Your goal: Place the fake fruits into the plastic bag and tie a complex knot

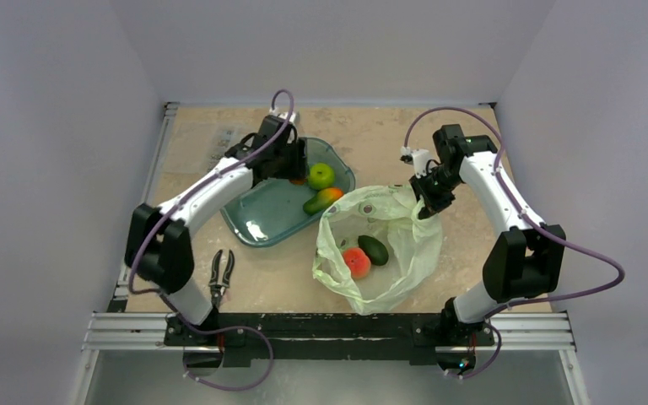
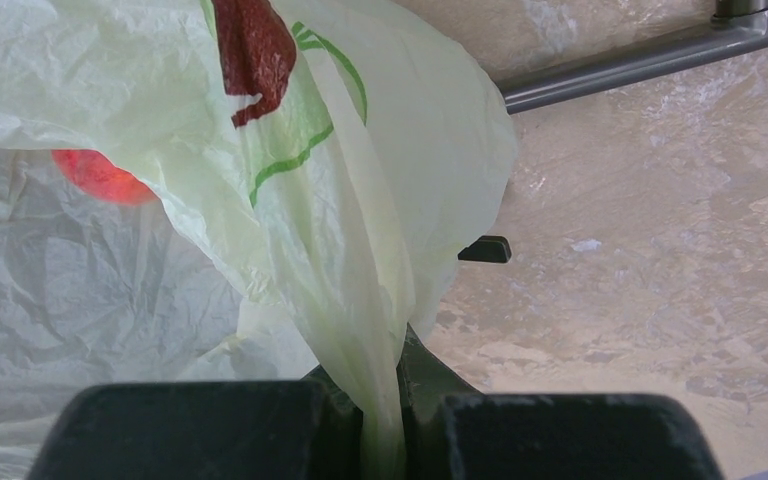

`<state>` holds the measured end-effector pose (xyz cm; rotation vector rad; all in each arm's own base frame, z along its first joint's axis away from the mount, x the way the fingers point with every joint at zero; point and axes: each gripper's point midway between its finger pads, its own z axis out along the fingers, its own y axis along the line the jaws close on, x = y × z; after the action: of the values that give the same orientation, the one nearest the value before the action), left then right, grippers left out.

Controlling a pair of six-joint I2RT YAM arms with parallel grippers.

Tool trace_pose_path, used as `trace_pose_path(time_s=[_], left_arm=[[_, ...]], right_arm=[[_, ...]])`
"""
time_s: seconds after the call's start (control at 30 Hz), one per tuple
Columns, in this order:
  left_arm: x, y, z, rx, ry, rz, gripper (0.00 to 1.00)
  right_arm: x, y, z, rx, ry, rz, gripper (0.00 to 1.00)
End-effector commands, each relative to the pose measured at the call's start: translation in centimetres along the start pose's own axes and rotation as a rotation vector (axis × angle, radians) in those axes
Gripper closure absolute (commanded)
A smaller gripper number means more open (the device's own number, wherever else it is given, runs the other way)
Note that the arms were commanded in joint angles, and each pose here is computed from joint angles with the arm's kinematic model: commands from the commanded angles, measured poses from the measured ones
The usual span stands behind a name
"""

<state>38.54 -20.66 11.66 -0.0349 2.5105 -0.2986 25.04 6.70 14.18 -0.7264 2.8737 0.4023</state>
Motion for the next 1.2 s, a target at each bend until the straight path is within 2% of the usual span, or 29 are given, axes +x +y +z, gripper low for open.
trace_pose_path(time_s=[0.0,0.07,0.17,0.27,0.4,0.5,0.6,0.67,0.77,0.9,0.97,1.03,1.17], left_arm=[[-5.4,-14.2,-14.7,0.655,-0.448,0.561,0.76],[-2.9,-18.0,-18.7,0.855,-0.533,0.801,0.77],[2.3,-22.0,-21.7,1.089,-0.546,1.059,0.78],[7.5,-24.8,-22.2,1.191,-0.584,1.314,0.80],[12.4,-27.0,-18.5,1.196,-0.561,1.514,0.82],[13.4,-27.4,-14.5,1.134,-0.506,1.575,0.80],[13.8,-27.4,-10.9,1.058,-0.482,1.665,0.74],[13.8,-27.5,-8.7,1.009,-0.470,1.699,0.71],[13.3,-27.6,-6.4,0.930,-0.475,1.731,0.57],[11.9,-27.9,-6.2,0.862,-0.529,1.708,0.24],[11.1,-28.2,-8.0,0.878,-0.578,1.675,0.15],[10.0,-28.6,-11.2,0.918,-0.624,1.619,0.13],[7.3,-28.1,-21.3,1.105,-0.677,1.401,0.11]], right_arm=[[0.3,-0.1,-0.5,0.016,-0.004,-0.026,1.00],[0.4,-0.4,-0.3,0.024,0.008,-0.024,1.00],[0.2,-0.4,-0.4,0.028,0.002,-0.025,1.00],[-0.3,-0.2,-0.5,0.013,-0.014,-0.026,1.00],[-0.5,0.1,-0.6,-0.001,-0.021,-0.022,1.00],[-0.4,0.3,-0.8,-0.007,-0.024,-0.021,1.00],[0.0,0.4,-0.5,-0.011,-0.017,-0.019,1.00],[0.0,0.4,-0.5,-0.011,-0.014,-0.017,1.00],[0.0,0.4,-0.6,-0.013,-0.010,-0.019,1.00],[0.0,0.4,-0.6,-0.015,-0.004,-0.020,1.00],[0.2,0.4,-0.5,-0.018,0.003,-0.023,1.00],[0.3,0.4,-0.5,-0.019,0.007,-0.024,1.00],[0.3,0.4,-0.5,-0.018,0.008,-0.025,1.00]])
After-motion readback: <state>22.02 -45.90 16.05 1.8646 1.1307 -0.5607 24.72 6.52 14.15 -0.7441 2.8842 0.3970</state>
